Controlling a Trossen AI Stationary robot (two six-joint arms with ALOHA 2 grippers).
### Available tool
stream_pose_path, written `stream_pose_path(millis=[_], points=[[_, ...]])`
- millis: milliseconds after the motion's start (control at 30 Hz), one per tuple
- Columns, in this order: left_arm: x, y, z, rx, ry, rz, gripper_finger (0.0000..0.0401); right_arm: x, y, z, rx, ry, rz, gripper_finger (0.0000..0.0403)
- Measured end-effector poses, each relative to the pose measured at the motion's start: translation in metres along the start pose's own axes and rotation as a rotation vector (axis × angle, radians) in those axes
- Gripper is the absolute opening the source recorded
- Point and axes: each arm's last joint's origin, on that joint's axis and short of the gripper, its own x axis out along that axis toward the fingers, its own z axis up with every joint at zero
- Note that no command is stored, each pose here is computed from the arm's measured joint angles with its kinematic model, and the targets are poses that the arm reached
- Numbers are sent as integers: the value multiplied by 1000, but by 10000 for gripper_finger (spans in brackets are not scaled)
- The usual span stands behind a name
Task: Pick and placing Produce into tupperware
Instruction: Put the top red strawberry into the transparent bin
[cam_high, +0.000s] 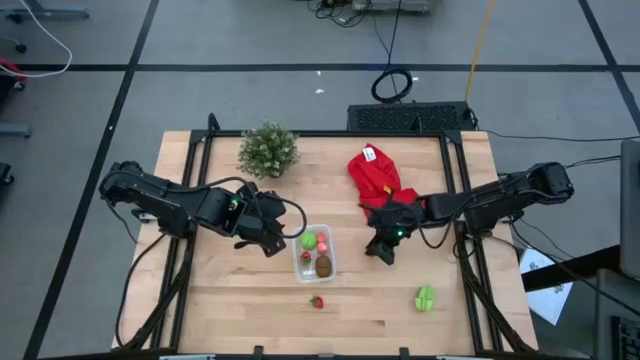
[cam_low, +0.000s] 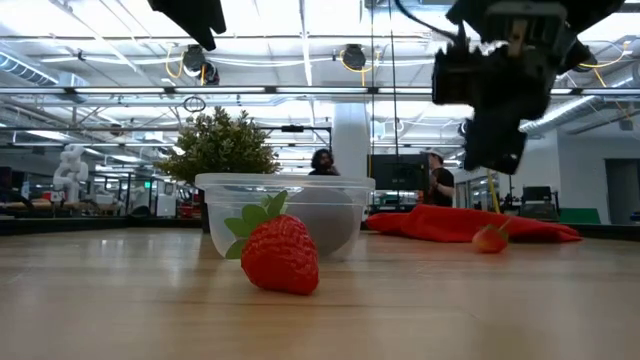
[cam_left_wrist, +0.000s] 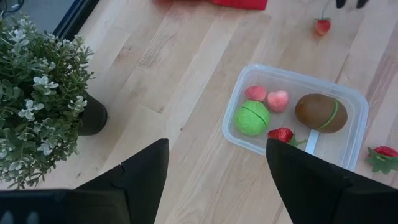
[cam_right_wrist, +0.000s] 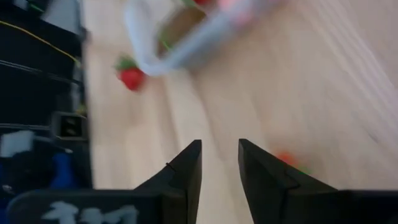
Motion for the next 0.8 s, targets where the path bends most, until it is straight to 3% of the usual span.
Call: stream_pose_path(millis=[333,800], points=[[0,0,1,-1,-6,-5,273,0,-15,-10,59,92,-161,125],[0,-1,1,12,-6,-6,273,26,-30,-13,101,153,-210,195]])
